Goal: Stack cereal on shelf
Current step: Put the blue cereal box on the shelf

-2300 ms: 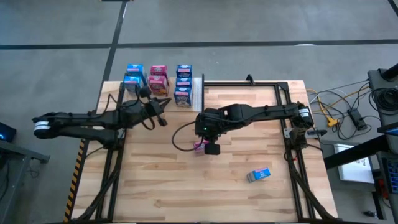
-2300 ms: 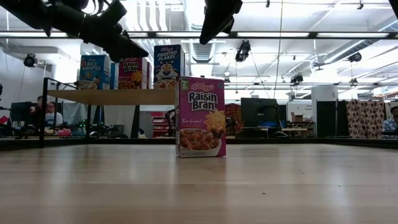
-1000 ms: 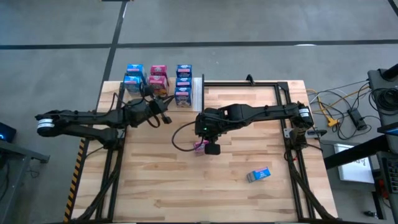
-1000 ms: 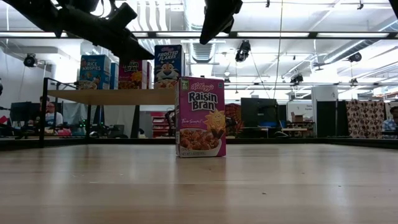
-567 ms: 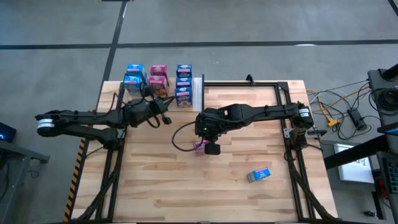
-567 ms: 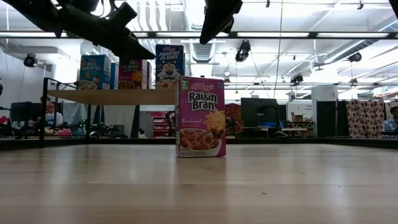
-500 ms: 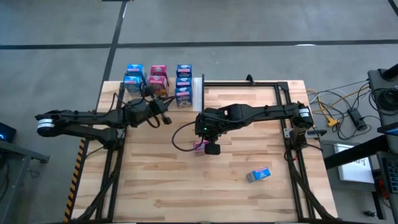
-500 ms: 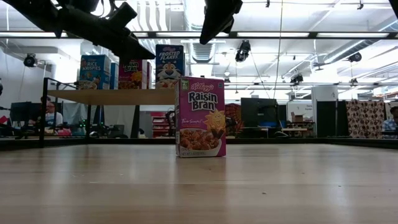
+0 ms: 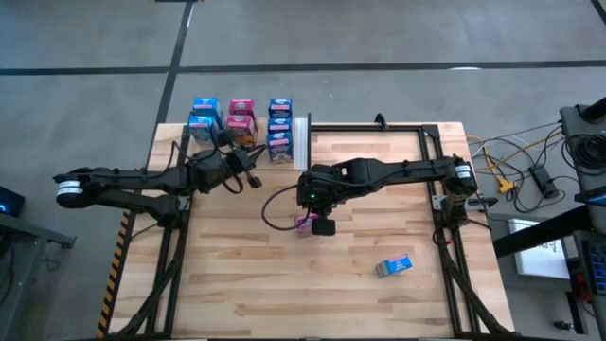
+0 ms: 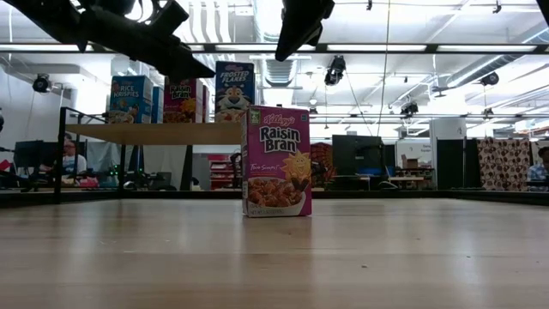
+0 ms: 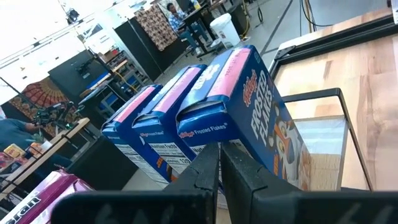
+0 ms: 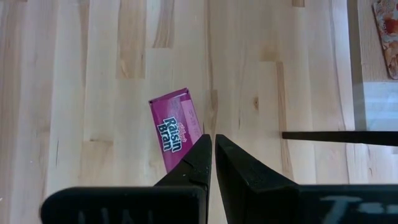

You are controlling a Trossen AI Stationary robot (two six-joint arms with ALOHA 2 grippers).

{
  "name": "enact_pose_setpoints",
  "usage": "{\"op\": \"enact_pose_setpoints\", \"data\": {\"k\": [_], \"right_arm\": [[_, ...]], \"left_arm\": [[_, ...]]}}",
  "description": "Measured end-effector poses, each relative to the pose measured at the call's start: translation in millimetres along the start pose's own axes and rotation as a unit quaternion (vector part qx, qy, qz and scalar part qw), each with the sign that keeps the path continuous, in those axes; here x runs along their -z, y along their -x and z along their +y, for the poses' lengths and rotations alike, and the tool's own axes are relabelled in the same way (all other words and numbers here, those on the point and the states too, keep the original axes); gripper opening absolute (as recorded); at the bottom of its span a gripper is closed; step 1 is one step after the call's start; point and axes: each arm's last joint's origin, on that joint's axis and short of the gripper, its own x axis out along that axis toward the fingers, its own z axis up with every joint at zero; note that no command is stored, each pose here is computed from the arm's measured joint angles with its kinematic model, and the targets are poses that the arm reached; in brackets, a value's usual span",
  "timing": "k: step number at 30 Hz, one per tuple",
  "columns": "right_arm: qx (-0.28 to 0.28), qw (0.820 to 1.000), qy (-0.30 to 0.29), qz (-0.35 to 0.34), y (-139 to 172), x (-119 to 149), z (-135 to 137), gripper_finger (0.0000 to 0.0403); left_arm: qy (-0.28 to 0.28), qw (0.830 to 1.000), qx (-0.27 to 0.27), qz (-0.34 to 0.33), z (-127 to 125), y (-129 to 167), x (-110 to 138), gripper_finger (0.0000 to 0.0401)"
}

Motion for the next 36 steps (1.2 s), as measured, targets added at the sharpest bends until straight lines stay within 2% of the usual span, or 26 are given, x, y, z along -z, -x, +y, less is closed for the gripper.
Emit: {"op": "enact_pose_setpoints", "data": {"k": [13, 23, 30, 36], "right_arm": [[0.017, 1.000, 0.013, -0.012, 0.0, -2.4, -1.1, 0.0012], [0.021, 0.999, 0.026, -0.033, 0.1, -6.5, -1.2, 0.0012], [0.025, 0.999, 0.029, -0.033, 0.2, -6.5, -1.4, 0.0012], [0.025, 0.999, 0.029, -0.033, 0.1, -6.4, -1.4, 0.0012]], "left_arm": [[0.002, 0.999, -0.032, 0.015, 4.4, -1.3, 1.7, 0.0000], [0.001, 0.999, -0.031, 0.014, 4.3, -1.1, 1.5, 0.0000], [0.002, 1.000, 0.014, -0.003, -0.6, -3.5, 1.9, 0.0000], [-0.002, 1.000, -0.005, 0.012, -0.8, -5.6, 4.0, 0.0000]]}}
